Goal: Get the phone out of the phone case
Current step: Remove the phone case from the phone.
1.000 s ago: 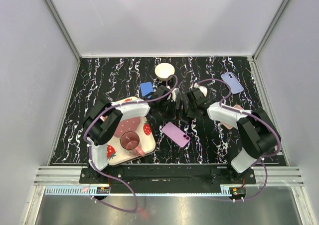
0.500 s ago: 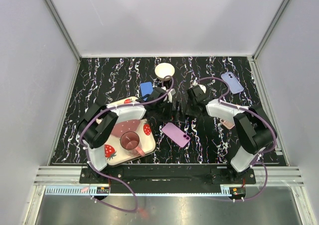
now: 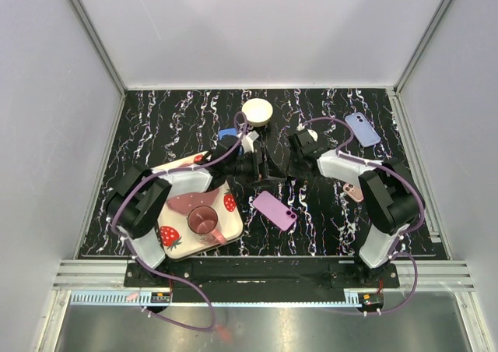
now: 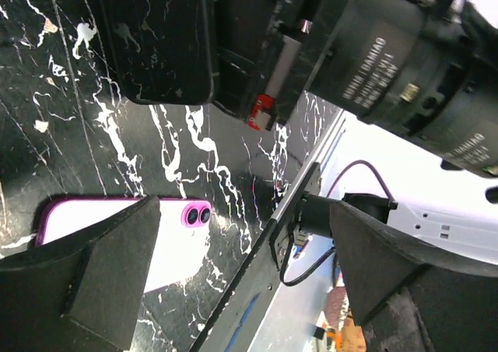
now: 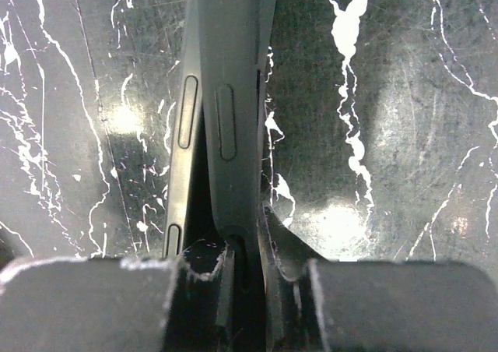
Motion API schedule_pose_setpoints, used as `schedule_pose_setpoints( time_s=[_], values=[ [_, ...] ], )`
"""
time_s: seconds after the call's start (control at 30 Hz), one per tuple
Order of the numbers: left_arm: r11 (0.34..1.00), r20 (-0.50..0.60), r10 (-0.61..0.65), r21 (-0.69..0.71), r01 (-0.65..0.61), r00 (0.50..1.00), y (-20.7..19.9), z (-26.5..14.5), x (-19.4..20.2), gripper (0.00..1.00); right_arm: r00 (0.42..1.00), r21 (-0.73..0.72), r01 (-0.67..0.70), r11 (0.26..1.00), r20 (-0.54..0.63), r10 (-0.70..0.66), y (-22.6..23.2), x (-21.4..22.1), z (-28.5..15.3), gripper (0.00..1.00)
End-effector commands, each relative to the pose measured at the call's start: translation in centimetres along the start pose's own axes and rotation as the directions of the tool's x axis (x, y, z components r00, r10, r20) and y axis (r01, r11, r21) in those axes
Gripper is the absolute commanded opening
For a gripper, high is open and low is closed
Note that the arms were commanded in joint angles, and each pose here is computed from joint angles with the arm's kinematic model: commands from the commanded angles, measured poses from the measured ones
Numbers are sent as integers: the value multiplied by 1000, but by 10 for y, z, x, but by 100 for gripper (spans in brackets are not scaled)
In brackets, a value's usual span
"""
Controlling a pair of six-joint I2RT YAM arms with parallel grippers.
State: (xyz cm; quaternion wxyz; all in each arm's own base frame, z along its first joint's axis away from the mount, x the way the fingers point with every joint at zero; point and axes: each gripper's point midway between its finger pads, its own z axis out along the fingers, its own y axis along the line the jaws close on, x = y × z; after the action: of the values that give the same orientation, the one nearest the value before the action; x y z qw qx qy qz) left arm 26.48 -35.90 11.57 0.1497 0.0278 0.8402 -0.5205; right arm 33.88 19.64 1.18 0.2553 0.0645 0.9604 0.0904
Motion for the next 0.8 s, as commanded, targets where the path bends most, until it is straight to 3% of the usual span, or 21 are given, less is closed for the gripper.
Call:
schedule_pose_setpoints(
  time_s=[0.0,0.1,0.23,0.33,0.4,0.53,0.67,0.77],
  values=[
    [998,14,-28,56,27,1000,-3,15,-9,89,949,66,27,997,-314,-5,-30,102,35,0],
    [1000,51,29,-10,-29,998,8,17,-18,84,954,32,2,999,-300,8,-20,92,15,0],
    [977,127,180,-142,-162,975,5,7,-38,85,952,17,-5,1000,-306,10,-10,77,-11,0],
    [937,136,315,-200,-286,939,-4,0,-46,89,944,-4,-12,1000,-328,10,0,68,-32,0],
    [920,82,358,-203,-336,930,-5,0,-42,89,949,1,-32,999,-313,31,3,58,-48,0],
    [885,96,426,-251,-392,900,-10,2,-45,87,951,-51,-100,994,-299,80,22,43,-71,0],
    [819,182,561,-264,-509,808,-32,3,-37,87,943,-24,-159,987,-301,144,27,34,-80,0],
    [808,241,579,-294,-510,779,-31,-6,-40,88,922,-25,-176,984,-355,156,37,32,-84,0]
  ],
)
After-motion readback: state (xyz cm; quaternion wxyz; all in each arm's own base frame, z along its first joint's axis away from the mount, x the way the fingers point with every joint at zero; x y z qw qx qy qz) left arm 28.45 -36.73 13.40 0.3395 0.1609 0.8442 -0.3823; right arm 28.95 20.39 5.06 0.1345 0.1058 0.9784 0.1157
